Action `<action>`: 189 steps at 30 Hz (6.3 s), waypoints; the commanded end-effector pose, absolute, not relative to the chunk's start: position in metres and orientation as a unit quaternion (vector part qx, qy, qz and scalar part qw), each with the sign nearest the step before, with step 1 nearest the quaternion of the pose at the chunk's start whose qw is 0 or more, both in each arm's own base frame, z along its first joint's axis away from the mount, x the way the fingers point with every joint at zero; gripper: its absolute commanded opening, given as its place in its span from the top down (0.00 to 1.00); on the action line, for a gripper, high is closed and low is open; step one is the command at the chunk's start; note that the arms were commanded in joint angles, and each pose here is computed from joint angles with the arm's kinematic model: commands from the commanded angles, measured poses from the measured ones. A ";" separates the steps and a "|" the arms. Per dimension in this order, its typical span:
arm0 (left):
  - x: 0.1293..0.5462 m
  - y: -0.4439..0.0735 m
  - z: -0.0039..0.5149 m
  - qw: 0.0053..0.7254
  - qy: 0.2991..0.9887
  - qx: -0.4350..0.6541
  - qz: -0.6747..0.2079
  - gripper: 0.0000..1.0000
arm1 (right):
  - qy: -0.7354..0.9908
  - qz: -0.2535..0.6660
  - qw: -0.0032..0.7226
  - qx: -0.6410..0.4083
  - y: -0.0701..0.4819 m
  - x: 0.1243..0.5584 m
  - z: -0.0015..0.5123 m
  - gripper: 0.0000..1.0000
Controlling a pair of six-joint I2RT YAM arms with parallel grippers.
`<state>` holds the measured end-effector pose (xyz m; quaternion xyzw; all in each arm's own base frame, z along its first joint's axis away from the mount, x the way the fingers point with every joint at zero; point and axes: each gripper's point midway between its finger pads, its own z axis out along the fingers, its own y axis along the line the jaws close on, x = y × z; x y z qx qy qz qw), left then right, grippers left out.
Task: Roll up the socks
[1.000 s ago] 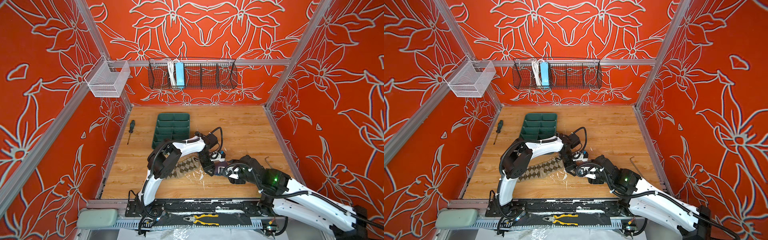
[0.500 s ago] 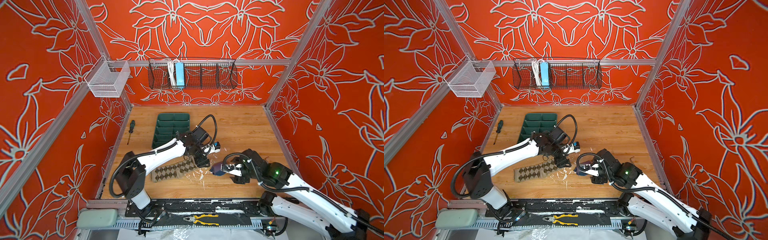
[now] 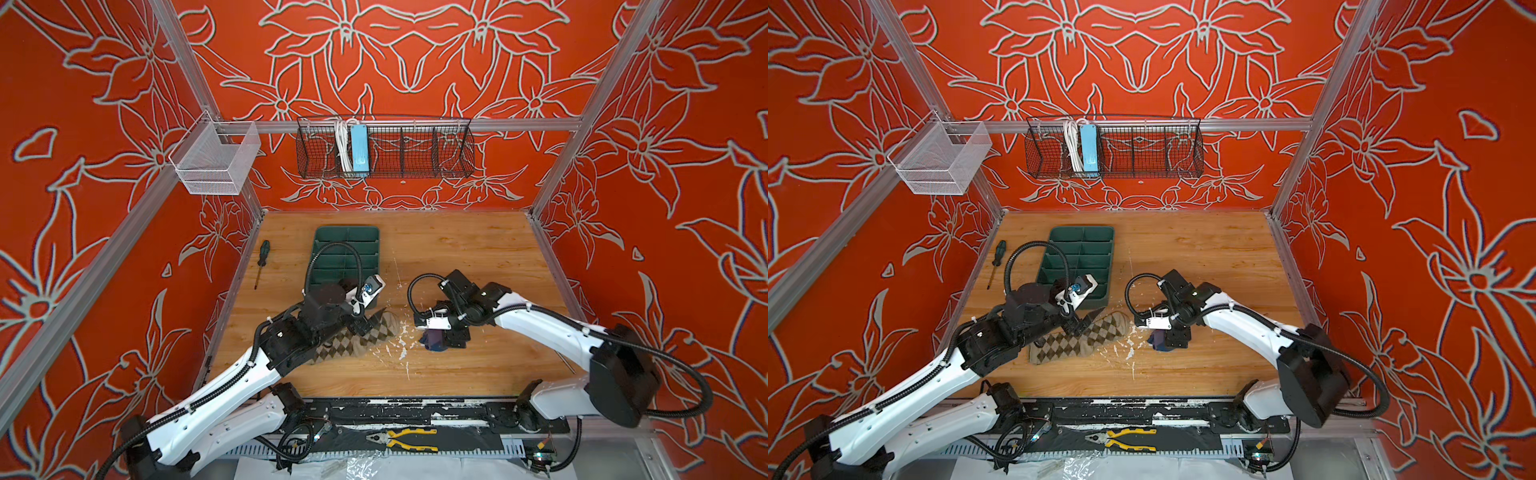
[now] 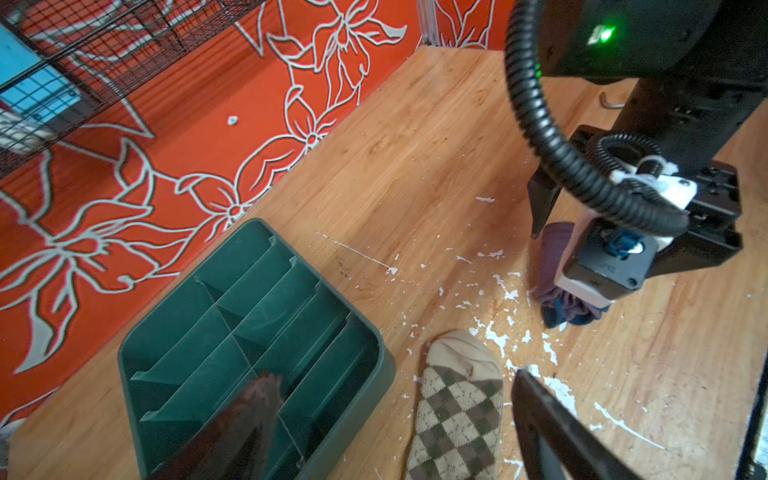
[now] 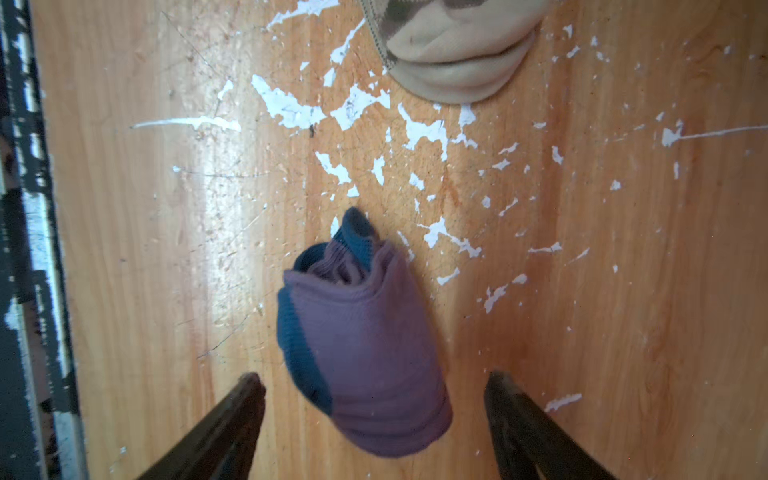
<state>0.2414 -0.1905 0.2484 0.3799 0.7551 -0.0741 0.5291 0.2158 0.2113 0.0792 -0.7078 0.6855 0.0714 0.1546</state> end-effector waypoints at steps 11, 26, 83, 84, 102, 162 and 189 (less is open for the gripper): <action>0.244 -0.170 0.243 0.535 0.767 0.352 -0.040 0.13 | 0.680 0.113 0.040 -0.723 0.218 0.204 0.030 0.26; 0.241 -0.149 0.265 0.560 0.766 0.315 -0.018 0.13 | 0.717 0.102 0.028 -0.689 0.221 0.198 0.027 0.96; 0.248 -0.057 0.316 0.621 0.759 0.123 0.151 0.05 | 0.617 -0.093 0.400 -0.671 0.360 0.463 0.107 1.00; 0.248 -0.057 0.316 0.620 0.760 0.124 0.150 0.05 | 0.619 -0.095 0.397 -0.672 0.351 0.464 0.108 1.00; 0.255 -0.078 0.298 0.594 0.780 0.156 0.116 0.02 | 0.670 0.056 0.115 -0.732 0.262 0.398 0.058 1.00; 0.274 -0.092 0.282 0.572 0.792 0.175 0.122 0.00 | 0.673 0.028 0.120 -0.730 0.256 0.431 0.068 0.36; 0.271 -0.096 0.309 0.600 0.794 0.091 0.028 0.03 | 0.753 0.035 0.513 -0.410 0.252 0.457 0.341 0.34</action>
